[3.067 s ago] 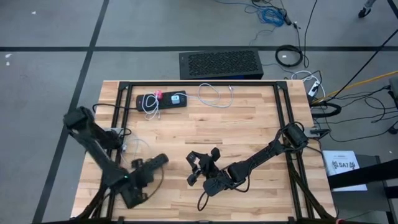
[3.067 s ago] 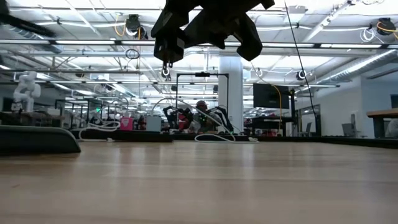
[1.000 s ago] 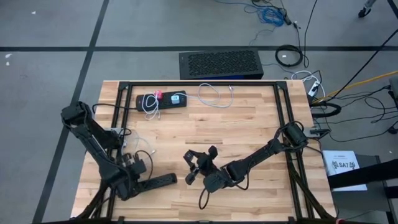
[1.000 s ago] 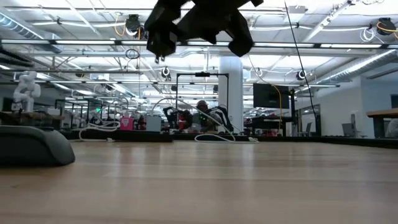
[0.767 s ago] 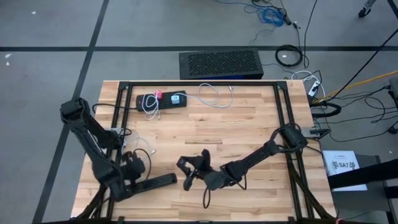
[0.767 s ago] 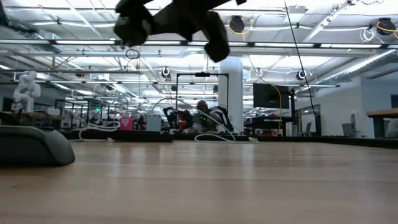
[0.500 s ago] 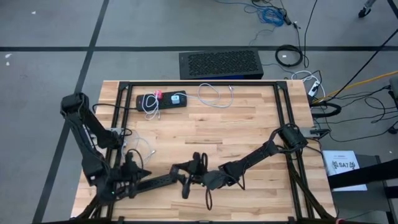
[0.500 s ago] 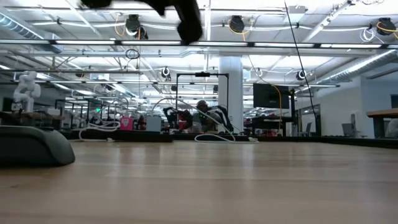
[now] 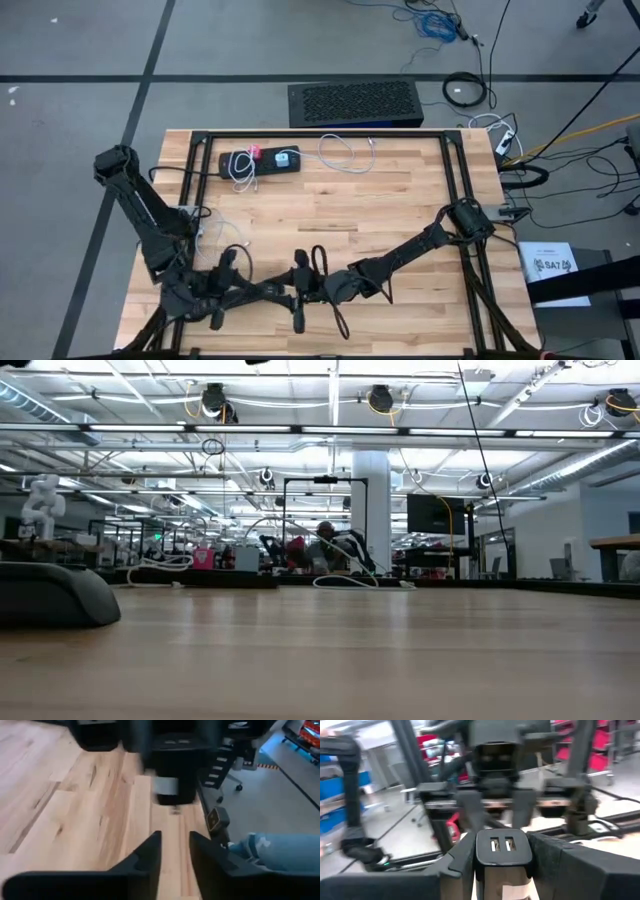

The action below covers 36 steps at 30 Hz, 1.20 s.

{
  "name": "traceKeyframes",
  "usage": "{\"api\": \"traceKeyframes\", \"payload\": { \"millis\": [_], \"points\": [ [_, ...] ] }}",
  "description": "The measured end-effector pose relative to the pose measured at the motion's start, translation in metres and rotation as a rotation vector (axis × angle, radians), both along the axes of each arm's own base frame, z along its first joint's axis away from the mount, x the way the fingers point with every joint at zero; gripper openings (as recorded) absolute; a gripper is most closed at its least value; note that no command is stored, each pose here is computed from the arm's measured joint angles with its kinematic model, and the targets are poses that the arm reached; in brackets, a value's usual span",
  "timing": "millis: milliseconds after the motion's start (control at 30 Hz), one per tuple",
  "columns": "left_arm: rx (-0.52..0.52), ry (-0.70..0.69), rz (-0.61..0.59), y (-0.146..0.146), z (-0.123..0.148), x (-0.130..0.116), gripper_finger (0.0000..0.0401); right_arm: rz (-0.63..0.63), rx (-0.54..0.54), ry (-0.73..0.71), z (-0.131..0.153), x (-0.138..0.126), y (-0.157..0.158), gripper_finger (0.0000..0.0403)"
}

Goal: Insert USB
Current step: Insert the black charger adapter into the bottom left black outlet extension

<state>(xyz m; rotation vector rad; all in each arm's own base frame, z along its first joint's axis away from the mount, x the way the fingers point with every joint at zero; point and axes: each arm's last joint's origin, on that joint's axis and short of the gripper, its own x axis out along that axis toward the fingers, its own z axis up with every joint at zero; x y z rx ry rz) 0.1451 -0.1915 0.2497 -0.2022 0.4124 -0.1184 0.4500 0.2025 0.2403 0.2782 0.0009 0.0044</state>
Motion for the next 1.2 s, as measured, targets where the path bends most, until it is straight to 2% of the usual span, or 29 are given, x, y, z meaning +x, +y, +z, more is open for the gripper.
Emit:
{"api": "traceKeyframes", "payload": {
  "millis": [167, 300, 400, 500, 667, 867, 1200],
  "points": [
    [0.003, -0.007, -0.014, 0.005, 0.002, 0.011, 0.0147, 0.041, -0.010, 0.002, 0.000, -0.001, 0.004, 0.0115],
    [0.018, -0.083, -0.087, 0.003, 0.011, 0.016, 0.0166, 0.049, -0.020, -0.002, 0.000, -0.001, 0.004, 0.0115],
    [0.015, -0.119, -0.109, 0.003, 0.015, 0.020, 0.0170, 0.071, -0.025, -0.004, 0.000, -0.002, 0.006, 0.0115],
    [0.025, -0.106, -0.092, 0.006, 0.012, 0.025, 0.0171, 0.068, -0.029, -0.002, 0.000, -0.001, 0.005, 0.0115],
    [0.009, -0.080, -0.131, 0.006, 0.005, 0.039, 0.0171, 0.092, -0.036, 0.010, -0.001, -0.001, 0.005, 0.0115],
    [0.026, -0.127, -0.164, 0.002, 0.001, 0.050, 0.0172, 0.107, -0.033, 0.002, 0.000, -0.002, 0.007, 0.0115],
    [0.042, -0.178, -0.146, 0.001, 0.001, 0.057, 0.0172, 0.095, -0.045, -0.012, 0.002, -0.002, 0.006, 0.0115]
  ]
}}
